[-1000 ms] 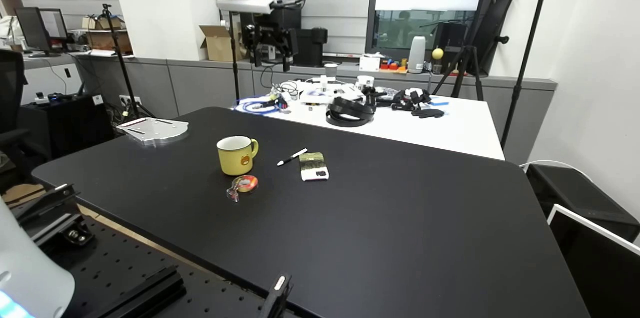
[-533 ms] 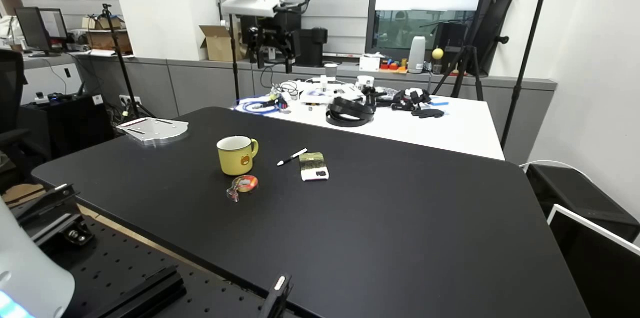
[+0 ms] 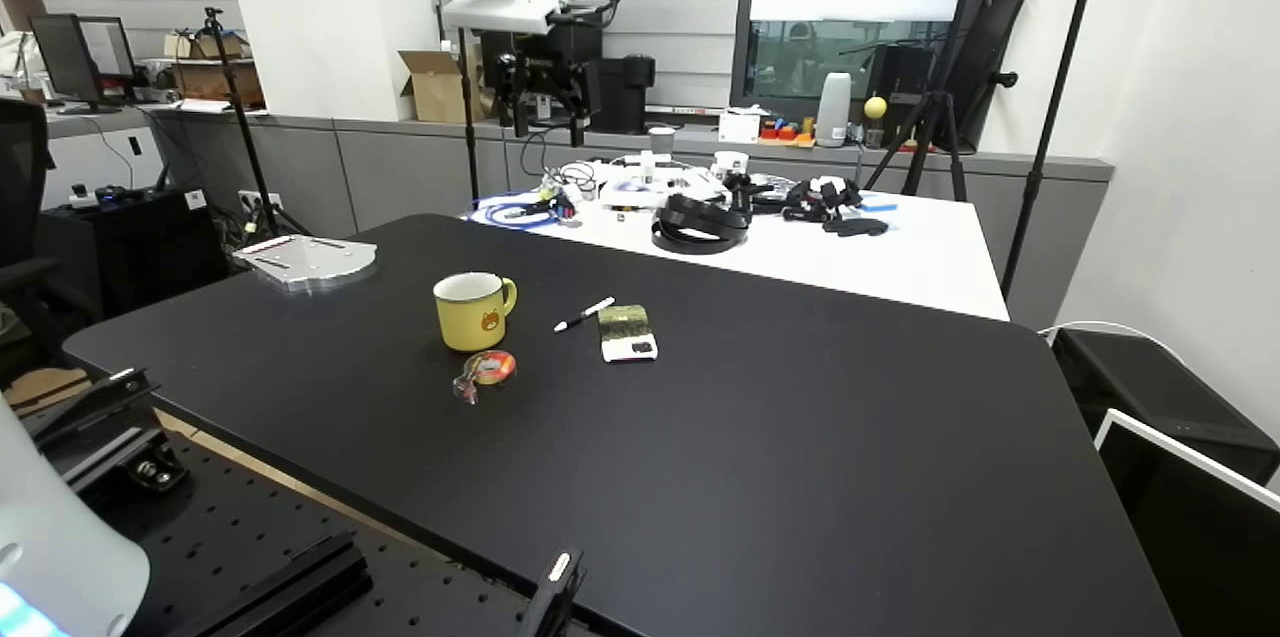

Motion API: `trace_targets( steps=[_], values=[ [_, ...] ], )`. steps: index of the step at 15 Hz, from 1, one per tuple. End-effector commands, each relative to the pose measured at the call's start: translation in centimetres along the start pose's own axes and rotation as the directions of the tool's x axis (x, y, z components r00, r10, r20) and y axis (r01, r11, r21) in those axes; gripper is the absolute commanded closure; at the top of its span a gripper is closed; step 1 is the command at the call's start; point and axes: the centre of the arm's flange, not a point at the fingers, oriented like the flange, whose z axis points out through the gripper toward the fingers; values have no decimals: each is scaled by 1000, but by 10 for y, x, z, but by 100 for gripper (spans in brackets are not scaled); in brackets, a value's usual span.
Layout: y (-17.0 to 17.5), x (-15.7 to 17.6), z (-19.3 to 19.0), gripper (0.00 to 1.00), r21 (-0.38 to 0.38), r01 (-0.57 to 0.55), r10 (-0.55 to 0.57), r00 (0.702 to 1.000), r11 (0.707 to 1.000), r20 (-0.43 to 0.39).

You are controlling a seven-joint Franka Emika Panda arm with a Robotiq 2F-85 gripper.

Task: Pick up the pen from the table and put it in the yellow cup. Pick up the pen from the yellow cup and put it on the table

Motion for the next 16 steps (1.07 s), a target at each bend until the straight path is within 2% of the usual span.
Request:
trace_targets(
  steps=[1, 5, 8, 13, 16],
  values=[
    [1, 8, -1, 0, 5, -42, 42, 999, 999, -20],
    [5, 24, 0, 0, 57, -112, 115, 992, 992, -51],
    [7, 35, 7, 0, 82, -114, 121, 989, 990, -84],
    [13, 52, 27, 0, 72, -124, 132, 984, 990, -122],
    [16, 55, 52, 0, 45, -154, 158, 983, 987, -94]
  ],
)
